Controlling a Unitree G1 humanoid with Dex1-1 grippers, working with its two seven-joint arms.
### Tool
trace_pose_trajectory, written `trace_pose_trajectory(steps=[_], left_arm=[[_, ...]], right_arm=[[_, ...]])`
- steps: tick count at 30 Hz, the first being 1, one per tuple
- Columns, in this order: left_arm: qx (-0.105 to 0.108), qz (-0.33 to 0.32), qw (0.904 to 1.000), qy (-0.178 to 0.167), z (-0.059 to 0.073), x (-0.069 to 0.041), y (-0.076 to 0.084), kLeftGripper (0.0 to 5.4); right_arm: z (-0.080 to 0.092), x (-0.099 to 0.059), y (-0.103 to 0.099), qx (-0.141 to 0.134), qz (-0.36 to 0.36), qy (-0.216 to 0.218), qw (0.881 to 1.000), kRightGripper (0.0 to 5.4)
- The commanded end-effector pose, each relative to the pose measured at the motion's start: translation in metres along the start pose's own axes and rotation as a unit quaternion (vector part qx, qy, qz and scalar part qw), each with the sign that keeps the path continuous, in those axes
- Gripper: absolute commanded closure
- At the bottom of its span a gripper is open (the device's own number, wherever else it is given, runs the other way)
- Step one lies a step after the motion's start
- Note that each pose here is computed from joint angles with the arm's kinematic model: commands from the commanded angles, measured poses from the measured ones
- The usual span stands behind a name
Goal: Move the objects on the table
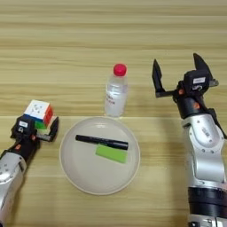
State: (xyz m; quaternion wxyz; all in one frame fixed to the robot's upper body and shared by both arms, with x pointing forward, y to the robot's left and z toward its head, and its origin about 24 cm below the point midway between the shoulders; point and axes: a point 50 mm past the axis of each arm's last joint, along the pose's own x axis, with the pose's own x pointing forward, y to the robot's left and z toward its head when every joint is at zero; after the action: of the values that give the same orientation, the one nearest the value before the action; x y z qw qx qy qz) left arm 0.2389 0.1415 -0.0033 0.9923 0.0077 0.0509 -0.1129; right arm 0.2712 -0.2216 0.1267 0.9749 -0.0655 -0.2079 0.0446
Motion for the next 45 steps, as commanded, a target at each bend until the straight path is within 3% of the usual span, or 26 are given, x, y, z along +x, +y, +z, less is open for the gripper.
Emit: trace_pose_trajectory(steps=[1,15,31,42,45], left_arm=[[0.002,-0.012,0.9999,0.011,-0.002,0.0,-0.001,0.96],[0.005,-0.037,0.9993,0.005,0.0,-0.001,-0.005,2.11],[0.027,-0.125,0.9918,-0.001,0.003,-0.006,-0.023,2.13],[0.025,-0.126,0.9917,0.006,0.001,-0.006,-0.024,2.13],[0.022,-0.121,0.9924,0.007,0.001,-0.006,-0.023,1.67]], right_arm=[[0.006,0.005,0.002,0.002,0.001,-0.016,1.0,0.0],[0.007,0.005,0.002,0.002,0.0,-0.017,1.0,0.0],[0.007,0.005,0.002,0.002,-0.002,-0.017,1.0,0.0],[0.007,0.005,0.002,0.003,-0.001,-0.018,1.0,0.0],[0.007,0.005,0.002,0.003,-0.001,-0.018,1.0,0.0]])
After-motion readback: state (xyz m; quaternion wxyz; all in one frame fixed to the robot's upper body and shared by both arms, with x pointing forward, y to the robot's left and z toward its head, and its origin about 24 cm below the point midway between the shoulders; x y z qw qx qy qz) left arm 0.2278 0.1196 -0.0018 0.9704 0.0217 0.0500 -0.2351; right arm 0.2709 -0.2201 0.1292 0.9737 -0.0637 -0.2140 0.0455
